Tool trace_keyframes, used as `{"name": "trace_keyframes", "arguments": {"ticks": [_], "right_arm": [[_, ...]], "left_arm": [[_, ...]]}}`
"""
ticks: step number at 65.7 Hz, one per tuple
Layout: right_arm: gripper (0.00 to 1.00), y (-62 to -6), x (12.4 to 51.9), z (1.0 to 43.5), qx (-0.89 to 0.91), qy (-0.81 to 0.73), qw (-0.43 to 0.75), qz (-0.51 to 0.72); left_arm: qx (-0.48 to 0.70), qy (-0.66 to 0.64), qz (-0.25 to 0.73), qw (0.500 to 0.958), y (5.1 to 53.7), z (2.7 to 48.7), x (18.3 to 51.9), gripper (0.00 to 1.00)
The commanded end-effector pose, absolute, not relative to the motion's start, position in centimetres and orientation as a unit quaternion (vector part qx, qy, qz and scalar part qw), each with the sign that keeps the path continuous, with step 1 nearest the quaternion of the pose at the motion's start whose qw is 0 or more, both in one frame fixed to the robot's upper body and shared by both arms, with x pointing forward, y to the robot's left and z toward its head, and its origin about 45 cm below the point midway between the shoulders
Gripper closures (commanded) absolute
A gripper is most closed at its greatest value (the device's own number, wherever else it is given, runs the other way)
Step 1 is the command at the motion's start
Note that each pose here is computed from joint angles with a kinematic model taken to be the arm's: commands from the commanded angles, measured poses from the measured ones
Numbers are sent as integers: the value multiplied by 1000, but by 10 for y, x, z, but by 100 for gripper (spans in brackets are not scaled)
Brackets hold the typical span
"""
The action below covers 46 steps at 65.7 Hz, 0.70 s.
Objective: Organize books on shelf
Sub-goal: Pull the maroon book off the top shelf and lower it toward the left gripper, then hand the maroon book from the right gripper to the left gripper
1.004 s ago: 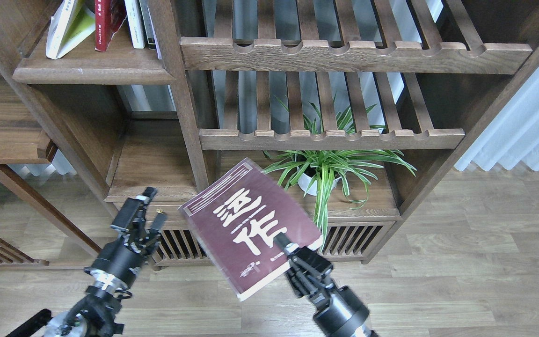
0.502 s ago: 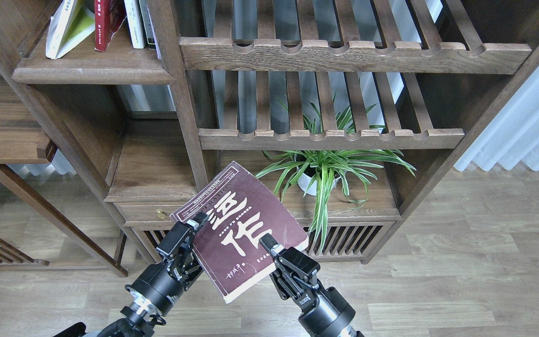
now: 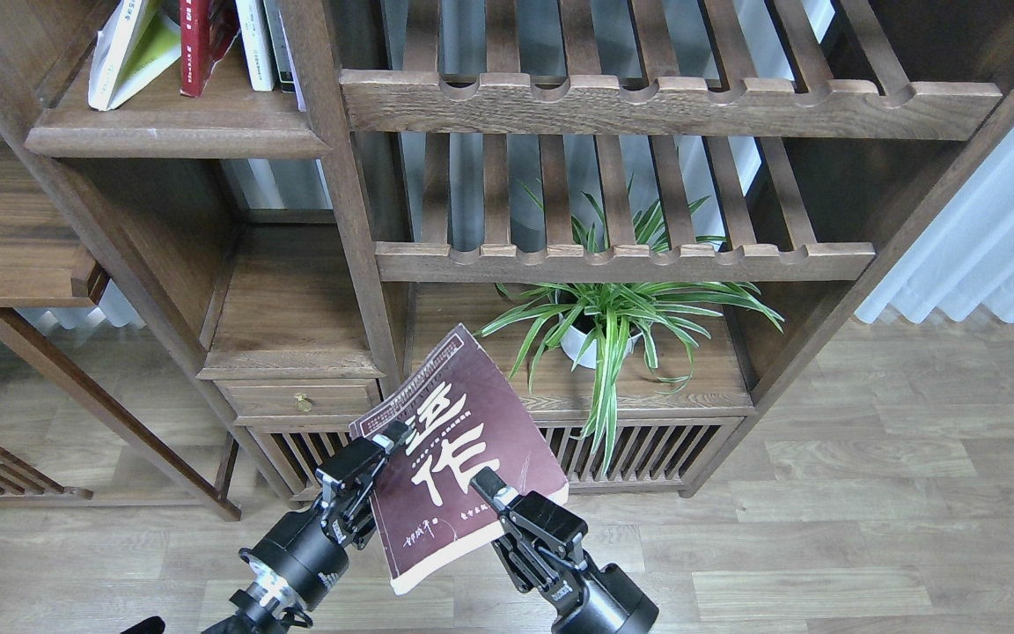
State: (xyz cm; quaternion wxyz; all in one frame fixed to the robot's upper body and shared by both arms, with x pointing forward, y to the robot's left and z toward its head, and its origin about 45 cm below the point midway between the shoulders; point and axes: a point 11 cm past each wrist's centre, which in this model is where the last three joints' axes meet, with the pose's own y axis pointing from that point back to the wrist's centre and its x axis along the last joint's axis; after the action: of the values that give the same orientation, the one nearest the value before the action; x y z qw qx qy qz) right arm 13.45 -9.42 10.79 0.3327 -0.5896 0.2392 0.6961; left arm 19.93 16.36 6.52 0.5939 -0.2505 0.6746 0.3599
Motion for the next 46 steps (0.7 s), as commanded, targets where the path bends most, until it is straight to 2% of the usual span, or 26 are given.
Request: {"name": "trace_keyframes", "arguments": {"ticks": [1, 4, 5, 6, 7, 8, 9, 30, 31, 36, 46], "right_arm": [[92, -96, 135, 107, -590, 242, 334, 695], [79, -96, 135, 106, -591, 244, 331, 694], [65, -96, 134, 106, -593, 244, 328, 694], [57, -96, 134, 105, -594, 245, 326, 694], [29, -95, 134, 103, -600, 245, 320, 691], [18, -95, 134, 101, -601, 247, 317, 691], [0, -96, 133, 97, -604, 254, 310, 689], [0, -132, 120, 41, -589, 331, 245, 696], [0, -147, 112, 26, -583, 353, 222, 698], [0, -161, 106, 11, -575, 375, 200, 699], [0, -177, 115, 2, -575, 396, 193, 690]], "left_arm": [[-248, 671, 367, 595, 170, 64, 200, 99], [-246, 668, 370, 597, 174, 64, 200, 99], [-243, 666, 373, 599, 177, 64, 200, 99], [-242, 665, 374, 599, 179, 64, 200, 99], [-239, 664, 375, 601, 180, 64, 200, 99], [-239, 664, 376, 601, 181, 64, 200, 99], [-238, 663, 377, 602, 183, 63, 200, 99], [-236, 639, 395, 616, 206, 69, 212, 99], [-226, 622, 405, 631, 219, 72, 216, 99], [-200, 597, 417, 655, 235, 74, 216, 99], [-140, 550, 433, 700, 264, 77, 216, 99]]}}
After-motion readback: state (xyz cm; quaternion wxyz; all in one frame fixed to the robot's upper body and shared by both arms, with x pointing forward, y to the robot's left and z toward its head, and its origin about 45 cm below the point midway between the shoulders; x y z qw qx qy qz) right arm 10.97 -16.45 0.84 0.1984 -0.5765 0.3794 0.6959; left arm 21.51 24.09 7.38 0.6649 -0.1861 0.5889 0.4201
